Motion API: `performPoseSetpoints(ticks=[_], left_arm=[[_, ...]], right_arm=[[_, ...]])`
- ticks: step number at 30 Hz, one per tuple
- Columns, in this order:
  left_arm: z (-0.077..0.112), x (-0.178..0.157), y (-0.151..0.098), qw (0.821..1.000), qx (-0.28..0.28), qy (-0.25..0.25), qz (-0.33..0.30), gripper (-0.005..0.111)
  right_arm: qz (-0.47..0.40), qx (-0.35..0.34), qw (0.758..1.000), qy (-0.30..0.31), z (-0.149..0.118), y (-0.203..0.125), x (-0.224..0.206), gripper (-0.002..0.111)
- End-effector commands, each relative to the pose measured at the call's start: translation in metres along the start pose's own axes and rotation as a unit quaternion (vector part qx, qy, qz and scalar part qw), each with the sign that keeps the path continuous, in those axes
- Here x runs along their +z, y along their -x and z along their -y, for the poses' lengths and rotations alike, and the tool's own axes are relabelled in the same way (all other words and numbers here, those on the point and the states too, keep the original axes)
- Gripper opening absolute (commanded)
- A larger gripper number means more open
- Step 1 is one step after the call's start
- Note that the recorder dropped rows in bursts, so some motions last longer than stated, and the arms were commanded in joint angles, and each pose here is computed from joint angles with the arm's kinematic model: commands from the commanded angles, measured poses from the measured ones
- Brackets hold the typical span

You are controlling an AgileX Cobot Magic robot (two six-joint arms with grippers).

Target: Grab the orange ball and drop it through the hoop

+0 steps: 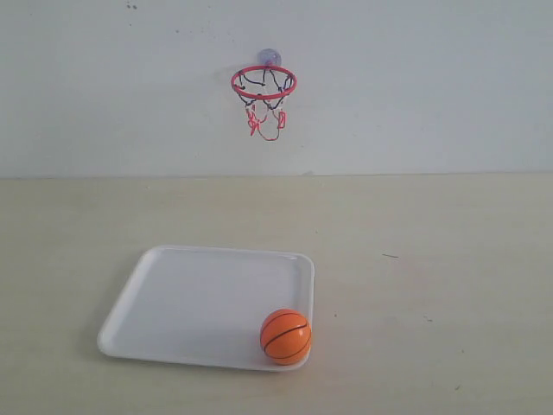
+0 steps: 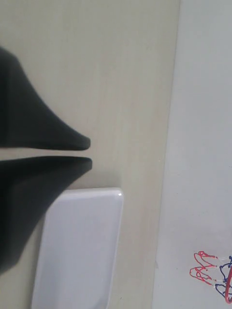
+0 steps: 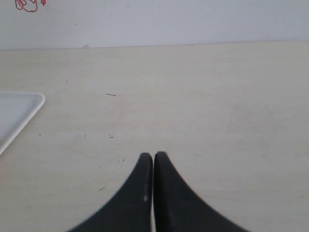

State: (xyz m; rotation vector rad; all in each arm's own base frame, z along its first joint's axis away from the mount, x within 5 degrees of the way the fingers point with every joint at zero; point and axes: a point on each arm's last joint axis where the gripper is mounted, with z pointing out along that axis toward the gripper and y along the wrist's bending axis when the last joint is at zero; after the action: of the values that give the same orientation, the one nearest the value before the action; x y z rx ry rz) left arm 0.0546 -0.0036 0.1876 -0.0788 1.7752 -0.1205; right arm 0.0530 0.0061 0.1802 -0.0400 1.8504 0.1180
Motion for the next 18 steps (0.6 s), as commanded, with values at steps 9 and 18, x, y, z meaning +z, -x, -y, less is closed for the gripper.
performPoseSetpoints(ticks=[9,18], left_arm=[[0.0,0.0,-0.001,1.0,0.001,-0.001,-0.001,0.004],[0.0,0.0,-0.001,1.0,0.001,-0.001,-0.001,0.004]], right_arm=[[0.117,-0.077,0.99,-0.012,0.0,0.021,-0.003,0.0],[0.377,0.021,0.926,0.025,-0.003,0.064,-0.026,0.0]])
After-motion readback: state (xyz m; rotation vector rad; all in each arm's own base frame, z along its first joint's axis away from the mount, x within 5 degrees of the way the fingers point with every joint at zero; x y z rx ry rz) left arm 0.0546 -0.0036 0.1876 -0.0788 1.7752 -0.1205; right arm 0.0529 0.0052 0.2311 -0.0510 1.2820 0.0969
